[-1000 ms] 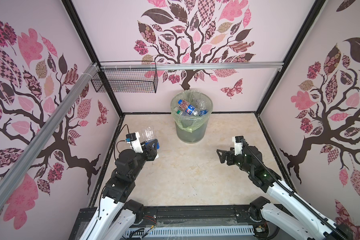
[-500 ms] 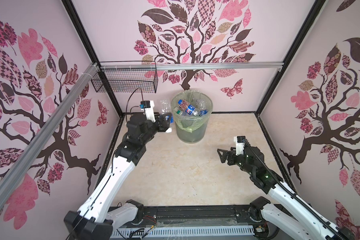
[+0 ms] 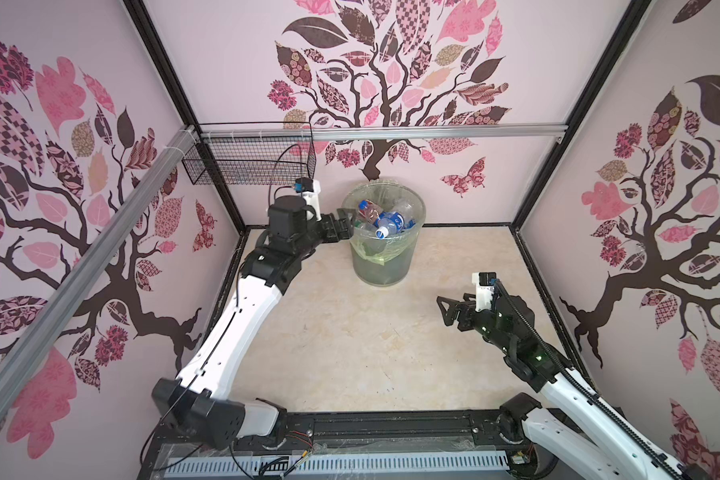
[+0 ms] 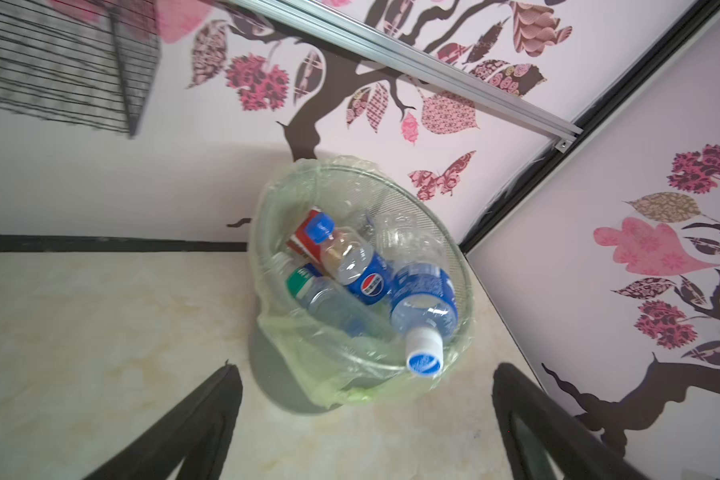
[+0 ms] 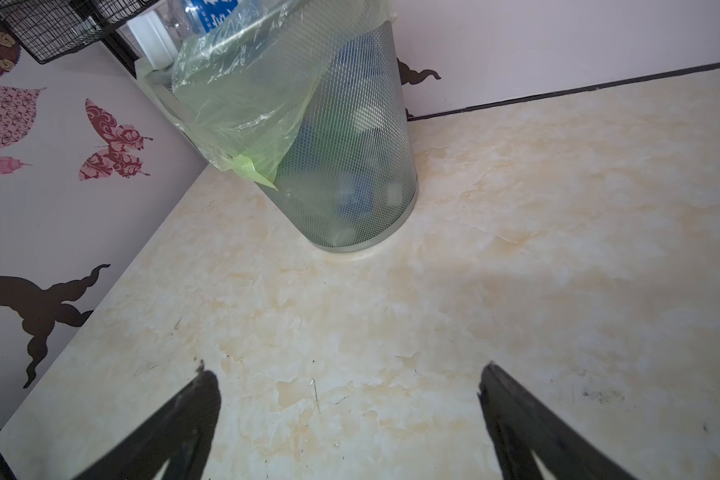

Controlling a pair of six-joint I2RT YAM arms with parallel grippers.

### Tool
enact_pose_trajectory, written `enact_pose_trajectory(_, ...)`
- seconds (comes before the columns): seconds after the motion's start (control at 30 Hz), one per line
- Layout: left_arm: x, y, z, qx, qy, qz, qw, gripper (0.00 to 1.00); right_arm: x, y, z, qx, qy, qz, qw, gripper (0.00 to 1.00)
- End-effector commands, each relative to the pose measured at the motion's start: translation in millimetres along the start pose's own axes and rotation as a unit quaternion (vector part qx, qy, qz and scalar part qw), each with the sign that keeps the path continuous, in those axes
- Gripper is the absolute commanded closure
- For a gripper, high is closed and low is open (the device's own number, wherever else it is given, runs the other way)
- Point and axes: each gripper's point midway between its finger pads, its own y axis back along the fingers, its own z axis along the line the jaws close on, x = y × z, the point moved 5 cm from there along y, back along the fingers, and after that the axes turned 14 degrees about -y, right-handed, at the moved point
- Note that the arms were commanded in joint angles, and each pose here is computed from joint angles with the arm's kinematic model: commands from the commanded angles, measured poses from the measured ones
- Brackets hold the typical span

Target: Throw the plastic bottles in the bin

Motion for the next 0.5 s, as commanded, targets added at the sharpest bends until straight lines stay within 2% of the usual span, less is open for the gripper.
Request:
enact_pose_trajectory(0.0,22.8,31.9,16.0,-0.055,-0.034,0.013,0.998,0.02,-3.7,-2.9,1.2,0.002,0.004,-0.003,1.000,0.00)
enact_pose_trajectory(0.1,47.0,54.4,31.9,-0.114,-0.048,0.024,0.992,0.02,-4.1,-5.5,2.6,-0.001,0.001,-0.001,1.000,0.00)
enact_pose_trajectory(0.27,78.0,81.2,49.4,-0.177,-0.051,0.030,0.982,0.02,-7.3,-3.7,4.2,0.000,0.002,-0.005,1.000,0.00)
enact_pose_trajectory(0.47,110.8,87.3,70.5,-0.249,-0.067,0.040,0.965,0.02,-18.4,-1.6,3.1,0.016,0.019,-0.034,0.999,0.00)
